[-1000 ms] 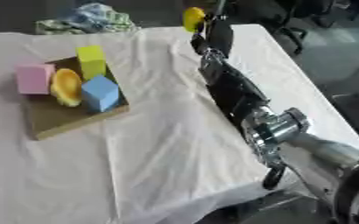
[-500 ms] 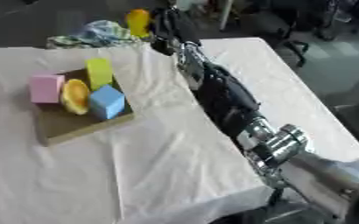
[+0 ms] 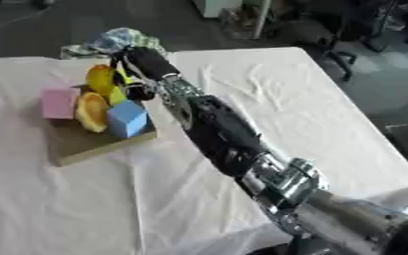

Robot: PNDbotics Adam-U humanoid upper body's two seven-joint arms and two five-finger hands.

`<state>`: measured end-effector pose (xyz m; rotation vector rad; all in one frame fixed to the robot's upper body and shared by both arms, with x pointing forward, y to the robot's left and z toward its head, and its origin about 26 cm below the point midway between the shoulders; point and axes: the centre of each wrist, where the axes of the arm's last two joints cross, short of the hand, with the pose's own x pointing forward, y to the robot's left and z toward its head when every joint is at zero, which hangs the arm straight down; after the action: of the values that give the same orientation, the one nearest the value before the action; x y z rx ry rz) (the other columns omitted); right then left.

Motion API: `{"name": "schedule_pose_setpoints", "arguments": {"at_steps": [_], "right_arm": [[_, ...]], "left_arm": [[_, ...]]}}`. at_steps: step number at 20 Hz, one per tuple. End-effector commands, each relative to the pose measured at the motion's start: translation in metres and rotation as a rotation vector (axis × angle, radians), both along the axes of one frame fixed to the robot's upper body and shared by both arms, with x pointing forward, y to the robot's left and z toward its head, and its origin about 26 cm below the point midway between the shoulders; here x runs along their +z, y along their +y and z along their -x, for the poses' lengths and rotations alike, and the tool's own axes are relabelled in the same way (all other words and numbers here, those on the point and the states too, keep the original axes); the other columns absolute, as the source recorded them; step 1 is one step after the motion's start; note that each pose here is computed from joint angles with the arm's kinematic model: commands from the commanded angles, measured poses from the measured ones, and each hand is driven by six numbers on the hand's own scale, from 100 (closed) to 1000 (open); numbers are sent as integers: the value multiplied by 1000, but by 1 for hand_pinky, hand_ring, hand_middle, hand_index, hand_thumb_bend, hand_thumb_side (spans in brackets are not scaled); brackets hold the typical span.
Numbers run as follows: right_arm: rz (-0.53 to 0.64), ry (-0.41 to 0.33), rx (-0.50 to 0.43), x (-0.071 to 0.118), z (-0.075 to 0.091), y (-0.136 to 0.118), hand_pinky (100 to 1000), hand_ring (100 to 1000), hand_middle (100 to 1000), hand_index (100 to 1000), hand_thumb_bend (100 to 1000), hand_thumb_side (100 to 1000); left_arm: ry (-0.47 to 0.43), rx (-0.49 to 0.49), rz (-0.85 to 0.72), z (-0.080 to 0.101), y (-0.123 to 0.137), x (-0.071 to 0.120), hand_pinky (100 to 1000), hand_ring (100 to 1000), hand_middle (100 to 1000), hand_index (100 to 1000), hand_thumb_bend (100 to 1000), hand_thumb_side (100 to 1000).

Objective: Pick up objects on the table and place them in the box.

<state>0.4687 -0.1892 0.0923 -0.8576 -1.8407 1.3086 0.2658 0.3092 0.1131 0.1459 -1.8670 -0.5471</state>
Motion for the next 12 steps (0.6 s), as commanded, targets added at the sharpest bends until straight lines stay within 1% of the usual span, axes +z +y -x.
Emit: {"name": "schedule_pose_setpoints", "arguments": {"at_steps": [1,2,3,4,5,6,8,9,10,12], "right_arm": [[53,-3,22,7,-3,-6,714,682,506,631,218,297],[66,5,28,8,-2,-8,734,716,580,725,291,420],[81,16,35,8,-2,-12,750,742,625,775,316,477],[97,30,40,9,-2,-15,784,789,725,869,360,572],[121,51,45,11,-2,-19,802,812,761,901,371,598],[148,71,49,13,-1,-24,844,865,846,953,376,625],[180,92,51,24,0,-35,861,885,882,970,355,621],[173,80,47,33,1,-42,859,883,881,969,344,605],[151,56,41,42,4,-49,850,872,870,962,313,569],[51,-18,25,62,12,-67,819,835,836,937,220,492]], "left_arm": [[-18,-2,2,0,1,5,733,514,631,787,169,888],[-17,-1,4,0,1,5,733,514,631,787,169,888],[-16,1,5,0,1,4,732,514,631,787,169,887],[-15,2,7,0,1,4,732,514,631,787,170,887],[-14,2,9,0,1,3,732,514,631,787,170,886],[-12,2,11,0,1,3,732,514,631,787,170,886],[-8,3,15,0,1,2,732,514,631,787,170,885],[-6,4,17,0,1,1,732,514,631,787,170,885],[-5,6,19,1,1,1,732,515,631,787,170,884],[-4,10,25,1,2,0,732,516,632,787,171,882]]}}
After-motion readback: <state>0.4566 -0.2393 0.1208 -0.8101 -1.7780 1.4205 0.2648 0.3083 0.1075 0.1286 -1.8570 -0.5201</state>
